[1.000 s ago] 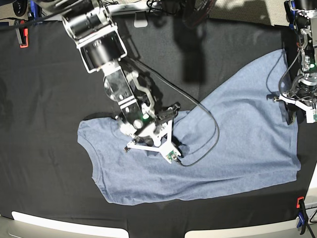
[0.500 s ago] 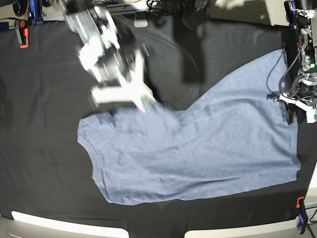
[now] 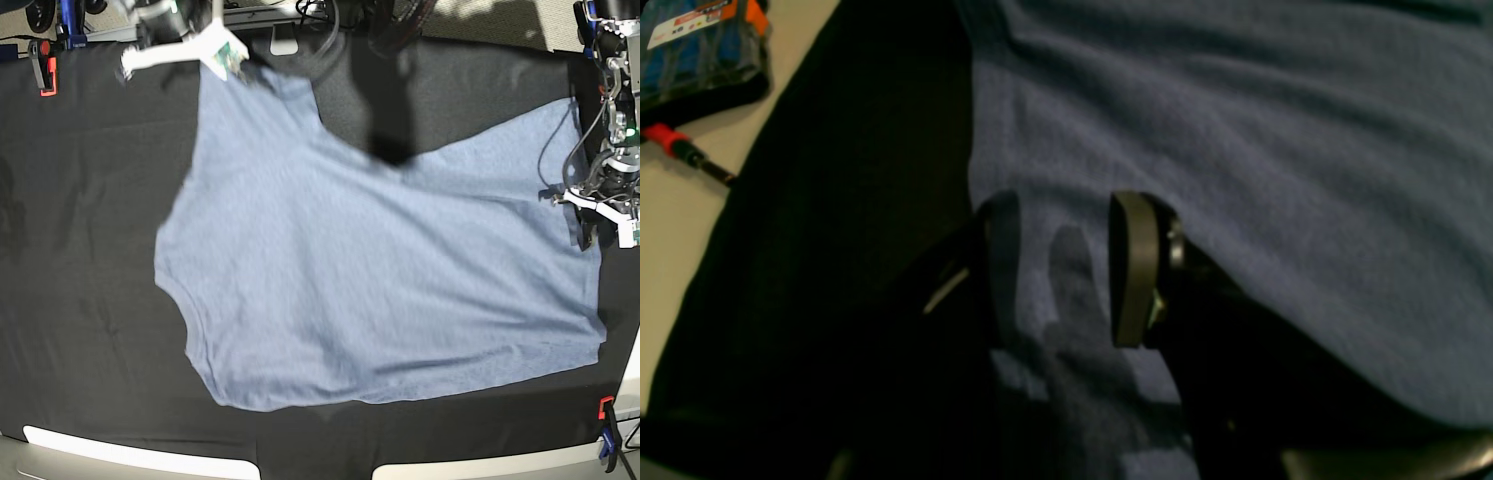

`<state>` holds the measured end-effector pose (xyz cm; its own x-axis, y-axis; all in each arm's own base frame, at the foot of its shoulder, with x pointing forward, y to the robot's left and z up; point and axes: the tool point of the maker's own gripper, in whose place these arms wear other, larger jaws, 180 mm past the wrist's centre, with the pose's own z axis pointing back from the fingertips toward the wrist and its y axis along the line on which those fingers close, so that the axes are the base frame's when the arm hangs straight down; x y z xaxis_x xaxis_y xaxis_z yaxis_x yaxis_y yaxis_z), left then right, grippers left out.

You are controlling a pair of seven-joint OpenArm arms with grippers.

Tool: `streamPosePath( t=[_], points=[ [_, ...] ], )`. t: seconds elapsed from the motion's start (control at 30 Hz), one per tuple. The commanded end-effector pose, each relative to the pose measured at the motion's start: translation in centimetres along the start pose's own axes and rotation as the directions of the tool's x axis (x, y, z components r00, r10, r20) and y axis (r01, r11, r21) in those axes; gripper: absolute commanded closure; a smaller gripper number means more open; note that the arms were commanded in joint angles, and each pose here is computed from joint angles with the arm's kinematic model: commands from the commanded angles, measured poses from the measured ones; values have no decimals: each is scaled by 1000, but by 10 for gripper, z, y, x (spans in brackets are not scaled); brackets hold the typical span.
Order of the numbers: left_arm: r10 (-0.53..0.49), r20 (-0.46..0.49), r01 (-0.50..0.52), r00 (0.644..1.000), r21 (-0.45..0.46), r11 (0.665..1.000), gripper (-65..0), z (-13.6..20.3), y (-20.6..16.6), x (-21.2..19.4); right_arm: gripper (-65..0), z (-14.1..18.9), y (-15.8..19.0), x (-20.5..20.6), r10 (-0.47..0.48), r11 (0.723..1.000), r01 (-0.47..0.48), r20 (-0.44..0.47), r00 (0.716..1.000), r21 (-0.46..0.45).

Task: Layout the t-shirt on the table in an organized manner, then fold the t-shirt properly
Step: 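Lift and pull the grasped shirt edge toward the collar with the right gripper, then lower the right gripper and lay the shirt shoulder flat on the table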

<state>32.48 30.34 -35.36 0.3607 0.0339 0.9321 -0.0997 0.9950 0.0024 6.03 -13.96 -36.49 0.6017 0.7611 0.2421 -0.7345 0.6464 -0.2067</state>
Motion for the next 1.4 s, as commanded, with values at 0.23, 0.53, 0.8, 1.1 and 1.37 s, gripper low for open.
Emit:
streamPosePath(
  t=[0.23,0.53,0.8,1.1,1.37],
  points=[
    [-28,-4,28,1000,1,1000,-201,0,8,10,0,9,6,-12,1,1000,-1,-24,1000,-13],
    [-93,-156,94,983,-1,996,-208,46,44,-19,-227,9,3,-7,11,1000,-11,7,1000,-29],
    [-7,-375,-37,927,-109,993,-263,105,41,-76,-227,6,-12,8,-7,997,12,59,998,-77],
    [84,-445,-148,892,-113,982,-263,122,23,-104,-227,6,-15,10,-21,996,27,66,998,-88],
    [122,-470,-236,874,-191,953,-241,129,-2,-110,-227,7,-26,9,-104,983,114,76,992,-141]
  ],
)
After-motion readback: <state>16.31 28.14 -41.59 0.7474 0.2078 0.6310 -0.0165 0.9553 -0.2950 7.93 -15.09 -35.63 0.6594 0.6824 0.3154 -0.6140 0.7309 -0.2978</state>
